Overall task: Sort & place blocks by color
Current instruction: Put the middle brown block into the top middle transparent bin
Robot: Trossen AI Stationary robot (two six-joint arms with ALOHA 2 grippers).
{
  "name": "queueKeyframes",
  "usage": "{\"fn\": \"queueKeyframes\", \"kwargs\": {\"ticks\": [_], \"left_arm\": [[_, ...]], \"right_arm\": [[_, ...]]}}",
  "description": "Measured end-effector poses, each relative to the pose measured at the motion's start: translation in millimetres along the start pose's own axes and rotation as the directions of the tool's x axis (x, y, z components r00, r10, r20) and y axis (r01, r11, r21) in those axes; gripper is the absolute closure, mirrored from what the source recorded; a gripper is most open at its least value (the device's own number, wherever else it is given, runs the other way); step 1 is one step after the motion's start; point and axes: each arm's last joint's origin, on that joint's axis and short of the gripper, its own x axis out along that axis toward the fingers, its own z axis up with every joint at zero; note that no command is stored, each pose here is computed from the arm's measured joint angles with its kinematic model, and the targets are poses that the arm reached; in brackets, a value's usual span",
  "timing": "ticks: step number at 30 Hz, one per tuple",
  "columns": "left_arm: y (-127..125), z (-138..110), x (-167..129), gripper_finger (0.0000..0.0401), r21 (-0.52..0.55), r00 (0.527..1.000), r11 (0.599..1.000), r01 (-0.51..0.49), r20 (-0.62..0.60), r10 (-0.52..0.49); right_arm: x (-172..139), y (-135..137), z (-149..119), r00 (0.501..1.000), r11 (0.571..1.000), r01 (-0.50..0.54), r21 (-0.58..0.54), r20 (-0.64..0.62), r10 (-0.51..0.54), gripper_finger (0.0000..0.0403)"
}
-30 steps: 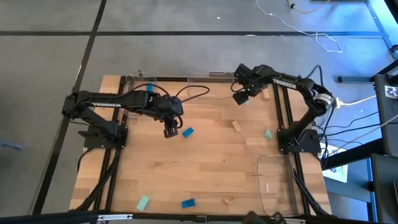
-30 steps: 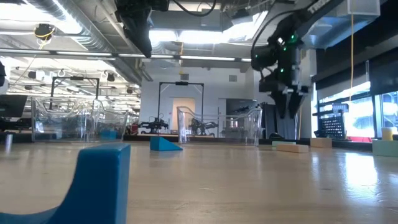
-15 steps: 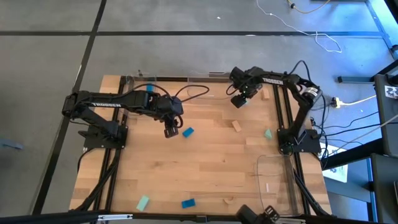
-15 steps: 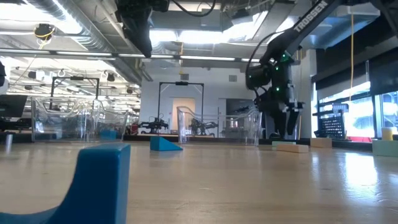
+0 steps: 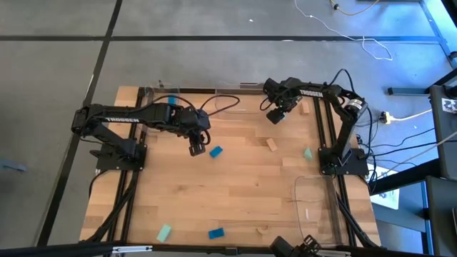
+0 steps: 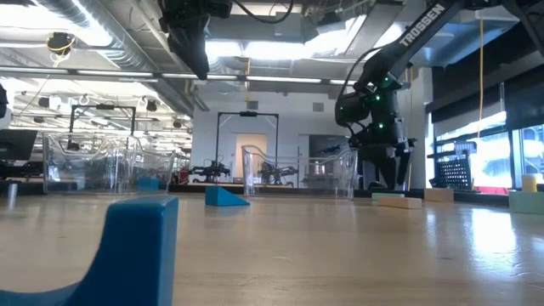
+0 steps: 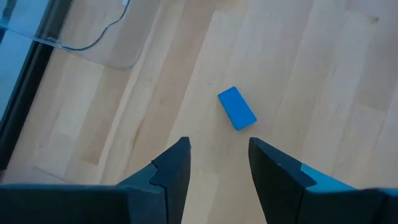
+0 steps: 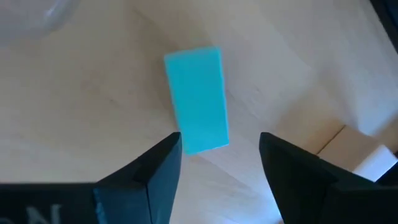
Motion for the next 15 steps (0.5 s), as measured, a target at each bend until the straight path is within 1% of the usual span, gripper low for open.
{"fn": "queueKeyframes", "kwargs": {"ticks": [2,8,10,15], "left_arm": [[0.0,0.0,0.0,0.0248,0.0,1.0,1.0,0.0,0.0,0.0],[-0.1,0.0,0.0,0.0248,0.001,1.0,1.0,0.0,0.0,0.0],[0.0,0.0,0.0,0.0248,0.001,1.0,1.0,-0.002,0.001,0.002],[0.2,0.0,0.0,0.0248,0.006,1.0,1.0,-0.01,0.002,0.01]], "right_arm": [[-0.4,1.4,-3.0,1.0,0.999,0.002,-0.042,-0.028,-0.003,0.0186],[-2.7,9.5,-11.1,0.995,0.996,-0.003,-0.089,-0.096,-0.006,0.0186],[-3.7,14.1,-13.5,0.992,0.995,-0.044,-0.094,-0.119,0.033,0.0186],[-12.0,27.9,-15.6,0.981,0.99,-0.132,-0.046,-0.15,0.124,0.0186]]}}
